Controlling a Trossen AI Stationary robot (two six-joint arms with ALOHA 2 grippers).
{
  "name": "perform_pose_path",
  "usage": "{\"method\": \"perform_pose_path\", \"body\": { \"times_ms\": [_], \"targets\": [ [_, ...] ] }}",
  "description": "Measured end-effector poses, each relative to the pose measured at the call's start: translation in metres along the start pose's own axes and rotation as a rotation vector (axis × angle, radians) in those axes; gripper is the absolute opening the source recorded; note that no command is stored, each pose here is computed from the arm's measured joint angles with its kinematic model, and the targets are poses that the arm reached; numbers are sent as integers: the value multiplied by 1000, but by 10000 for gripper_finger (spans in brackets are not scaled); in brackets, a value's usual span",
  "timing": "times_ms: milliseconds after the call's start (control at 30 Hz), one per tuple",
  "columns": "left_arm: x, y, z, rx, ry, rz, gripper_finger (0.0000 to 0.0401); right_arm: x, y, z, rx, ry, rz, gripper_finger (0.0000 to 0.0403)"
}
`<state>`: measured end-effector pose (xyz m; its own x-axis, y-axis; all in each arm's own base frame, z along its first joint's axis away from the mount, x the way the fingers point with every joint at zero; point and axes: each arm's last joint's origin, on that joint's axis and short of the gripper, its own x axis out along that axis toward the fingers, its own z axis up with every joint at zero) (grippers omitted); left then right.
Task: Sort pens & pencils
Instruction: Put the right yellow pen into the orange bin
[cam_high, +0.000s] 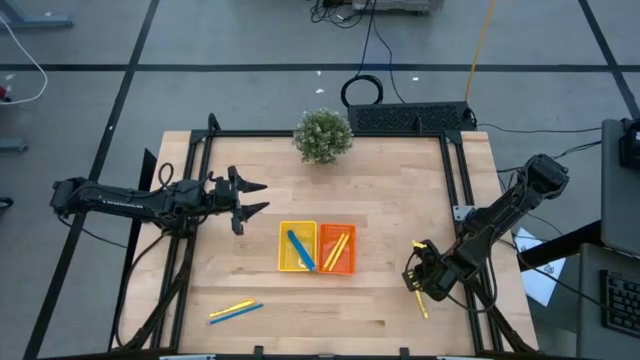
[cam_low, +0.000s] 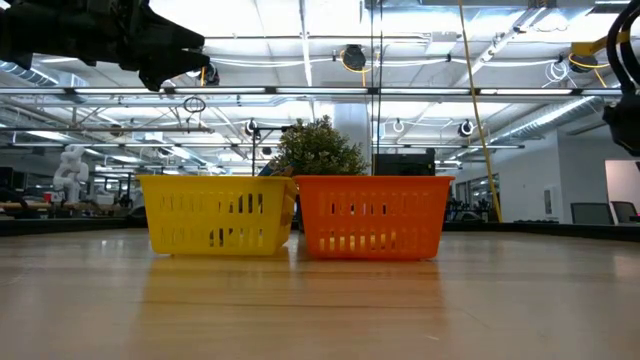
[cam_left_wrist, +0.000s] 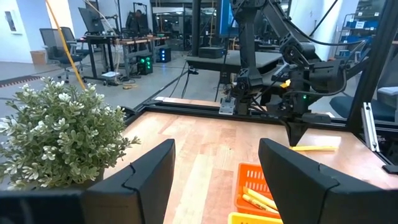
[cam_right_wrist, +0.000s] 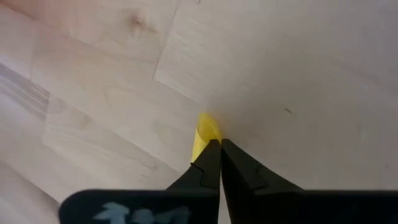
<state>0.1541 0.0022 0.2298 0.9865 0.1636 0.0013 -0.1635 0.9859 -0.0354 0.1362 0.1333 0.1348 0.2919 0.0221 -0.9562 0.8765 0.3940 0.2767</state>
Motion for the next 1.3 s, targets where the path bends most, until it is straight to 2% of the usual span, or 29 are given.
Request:
{"method": "perform_pose_path", "body": {
  "times_ms": [367, 700, 800, 1000, 1300],
  "targets": [
    [0, 0, 0, 0, 0, 0, 239, -3, 0, 2, -38, -21, 17, 0],
    [0, 0, 0, 1, 0, 0, 239, -12, 2, 6, -73, -92, 105, 0],
    [0, 0, 0, 1, 0, -1, 239, -15, 6, 7, -92, -129, 164, 0],
    [0, 0, 0, 1, 0, 0, 239, -26, 20, 18, -177, -244, 318, 0],
    [0, 0, 0, 1, 0, -1, 239, -51, 38, 53, -383, -595, 431, 0]
  ]
}}
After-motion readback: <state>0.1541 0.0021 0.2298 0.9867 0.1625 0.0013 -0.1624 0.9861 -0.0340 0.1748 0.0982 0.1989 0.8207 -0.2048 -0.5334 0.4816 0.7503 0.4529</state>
